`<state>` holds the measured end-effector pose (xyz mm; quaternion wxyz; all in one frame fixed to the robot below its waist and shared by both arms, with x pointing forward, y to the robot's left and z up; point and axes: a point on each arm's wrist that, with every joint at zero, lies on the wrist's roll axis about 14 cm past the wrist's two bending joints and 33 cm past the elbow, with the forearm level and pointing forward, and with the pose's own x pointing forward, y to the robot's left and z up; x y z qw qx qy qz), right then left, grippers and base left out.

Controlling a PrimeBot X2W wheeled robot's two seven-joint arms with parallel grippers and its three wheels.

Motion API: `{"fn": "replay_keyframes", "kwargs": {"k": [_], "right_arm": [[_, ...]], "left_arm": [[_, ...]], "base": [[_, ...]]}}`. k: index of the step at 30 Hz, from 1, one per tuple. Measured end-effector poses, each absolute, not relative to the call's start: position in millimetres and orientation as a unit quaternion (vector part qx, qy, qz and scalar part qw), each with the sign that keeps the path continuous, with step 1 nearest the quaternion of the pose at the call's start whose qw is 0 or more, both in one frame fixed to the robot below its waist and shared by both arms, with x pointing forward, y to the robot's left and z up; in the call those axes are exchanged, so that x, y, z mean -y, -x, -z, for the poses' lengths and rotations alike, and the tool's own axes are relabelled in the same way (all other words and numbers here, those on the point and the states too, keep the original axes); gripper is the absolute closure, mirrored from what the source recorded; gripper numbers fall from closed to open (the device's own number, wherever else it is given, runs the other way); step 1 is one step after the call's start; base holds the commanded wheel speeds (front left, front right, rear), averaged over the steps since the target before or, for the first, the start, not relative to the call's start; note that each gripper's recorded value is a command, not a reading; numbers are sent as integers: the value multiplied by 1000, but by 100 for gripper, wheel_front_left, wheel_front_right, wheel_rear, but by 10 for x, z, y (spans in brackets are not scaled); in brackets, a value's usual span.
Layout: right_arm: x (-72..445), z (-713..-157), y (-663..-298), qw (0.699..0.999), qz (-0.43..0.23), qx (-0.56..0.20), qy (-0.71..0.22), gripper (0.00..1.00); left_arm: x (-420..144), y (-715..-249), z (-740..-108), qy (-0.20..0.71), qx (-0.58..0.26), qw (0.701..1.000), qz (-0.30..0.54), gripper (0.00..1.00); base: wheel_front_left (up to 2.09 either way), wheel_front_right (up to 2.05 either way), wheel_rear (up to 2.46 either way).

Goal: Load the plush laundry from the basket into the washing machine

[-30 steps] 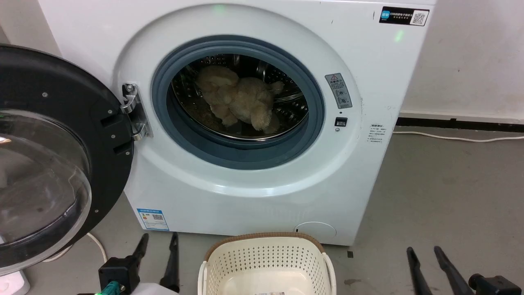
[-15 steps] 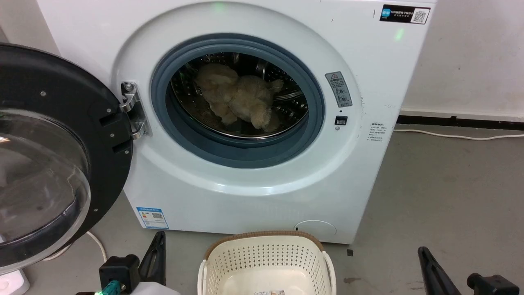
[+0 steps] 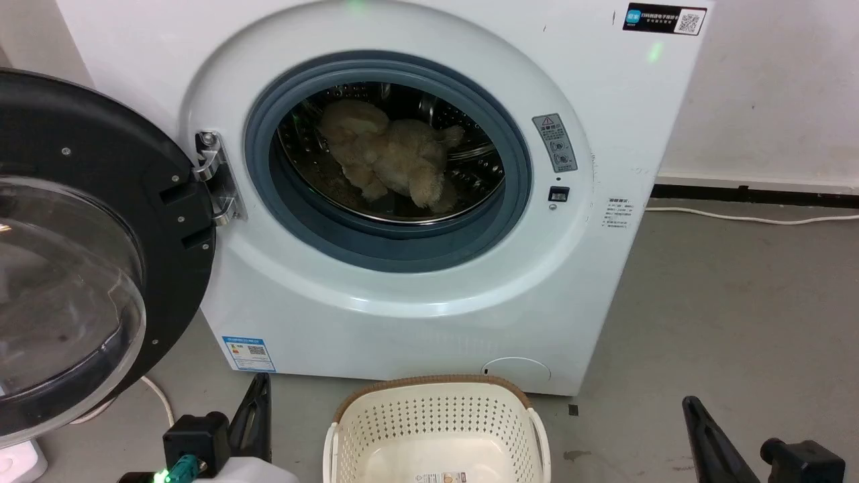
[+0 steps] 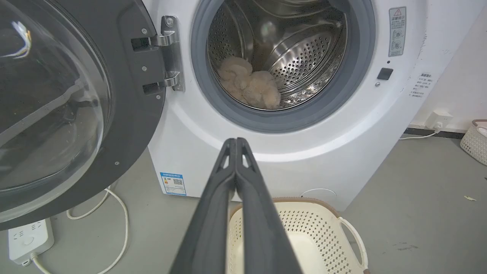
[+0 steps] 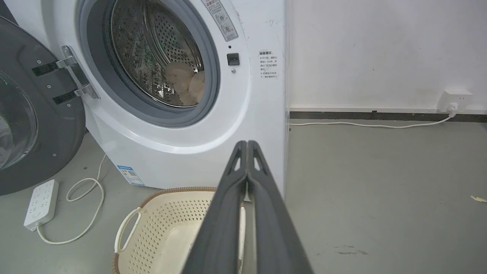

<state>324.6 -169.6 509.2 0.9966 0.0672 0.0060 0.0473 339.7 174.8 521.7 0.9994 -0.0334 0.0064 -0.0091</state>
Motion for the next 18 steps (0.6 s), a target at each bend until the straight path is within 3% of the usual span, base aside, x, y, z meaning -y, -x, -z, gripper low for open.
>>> {"fn": "replay_keyframes", "kwargs": {"k": [18], "right_arm": [[1681,-5121,-3328,997,-51,-6,-51,100]], "left_arm": [[-1753,-3444,-5223,25,-4,1000,7,100]], "base": [[0,0,0]]}}
